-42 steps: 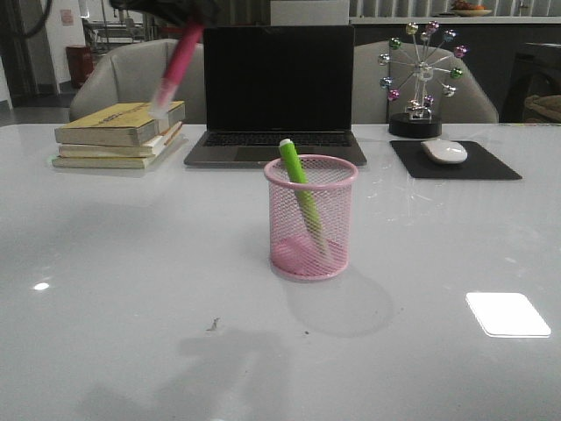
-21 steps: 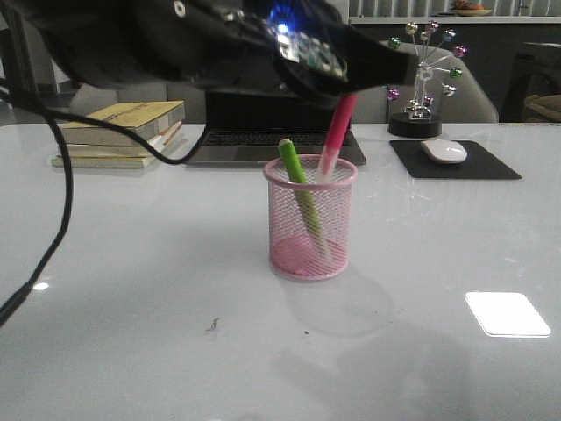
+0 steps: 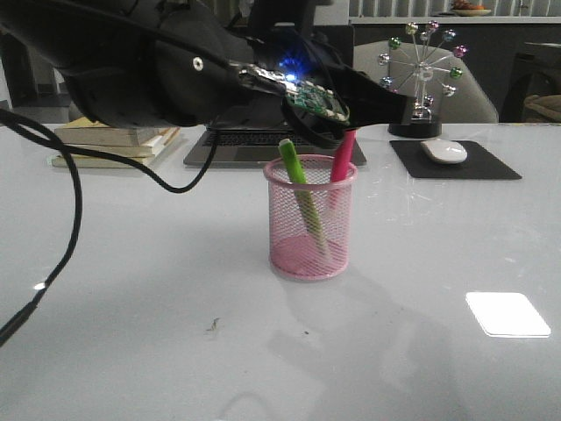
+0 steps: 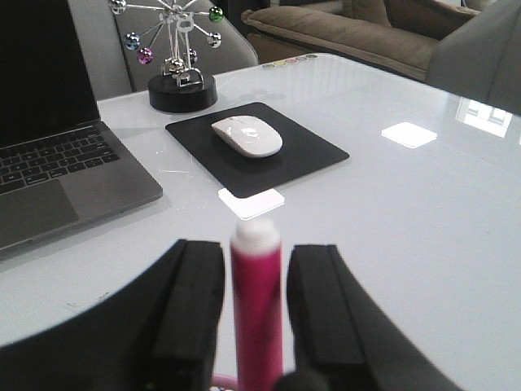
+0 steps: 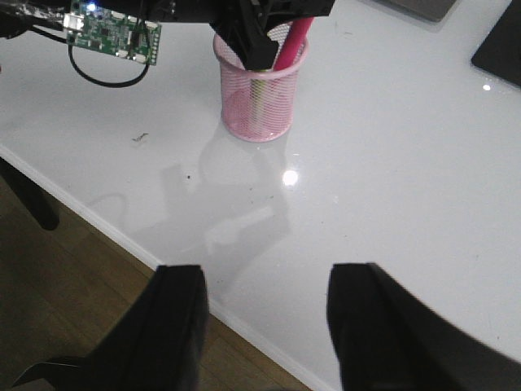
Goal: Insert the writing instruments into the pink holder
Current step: 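Lift the pink marker and lower it into the pink mesh holder, then open the left gripper and withdraw it upward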
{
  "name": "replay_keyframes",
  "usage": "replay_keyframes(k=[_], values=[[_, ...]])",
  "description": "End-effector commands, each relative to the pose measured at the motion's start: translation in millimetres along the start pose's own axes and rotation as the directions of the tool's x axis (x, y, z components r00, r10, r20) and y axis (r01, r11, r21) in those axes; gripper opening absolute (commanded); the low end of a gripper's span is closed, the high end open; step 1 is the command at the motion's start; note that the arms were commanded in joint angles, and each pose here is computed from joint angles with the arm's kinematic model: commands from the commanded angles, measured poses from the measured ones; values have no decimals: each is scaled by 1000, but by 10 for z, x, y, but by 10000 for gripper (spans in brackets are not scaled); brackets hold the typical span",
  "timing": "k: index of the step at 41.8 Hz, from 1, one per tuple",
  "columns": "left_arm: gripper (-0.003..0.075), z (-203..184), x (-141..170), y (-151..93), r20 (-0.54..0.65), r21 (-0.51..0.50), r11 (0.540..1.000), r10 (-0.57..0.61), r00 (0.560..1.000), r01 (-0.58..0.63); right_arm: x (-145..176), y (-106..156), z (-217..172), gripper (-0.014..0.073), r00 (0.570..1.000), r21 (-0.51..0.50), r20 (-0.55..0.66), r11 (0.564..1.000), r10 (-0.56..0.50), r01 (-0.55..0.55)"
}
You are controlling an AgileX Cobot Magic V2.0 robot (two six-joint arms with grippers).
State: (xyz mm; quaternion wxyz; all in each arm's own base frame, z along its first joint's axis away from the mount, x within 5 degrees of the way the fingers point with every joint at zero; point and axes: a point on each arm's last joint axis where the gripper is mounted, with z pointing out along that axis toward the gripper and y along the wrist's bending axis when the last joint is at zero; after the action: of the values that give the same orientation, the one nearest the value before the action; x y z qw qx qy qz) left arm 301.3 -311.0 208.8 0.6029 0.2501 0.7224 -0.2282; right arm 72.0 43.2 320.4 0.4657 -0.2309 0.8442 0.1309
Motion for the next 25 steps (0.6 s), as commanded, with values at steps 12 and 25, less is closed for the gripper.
replay_keyframes(k=[12, 25], values=[[393, -545, -907, -49, 26, 68, 994, 79, 997, -81, -126, -7, -49, 454, 996, 10, 88, 1000, -20, 19], [393, -1556, -1429, -30, -175, 198, 977, 113, 978, -78, -126, -7, -49, 454, 996, 10, 88, 1000, -20, 19]])
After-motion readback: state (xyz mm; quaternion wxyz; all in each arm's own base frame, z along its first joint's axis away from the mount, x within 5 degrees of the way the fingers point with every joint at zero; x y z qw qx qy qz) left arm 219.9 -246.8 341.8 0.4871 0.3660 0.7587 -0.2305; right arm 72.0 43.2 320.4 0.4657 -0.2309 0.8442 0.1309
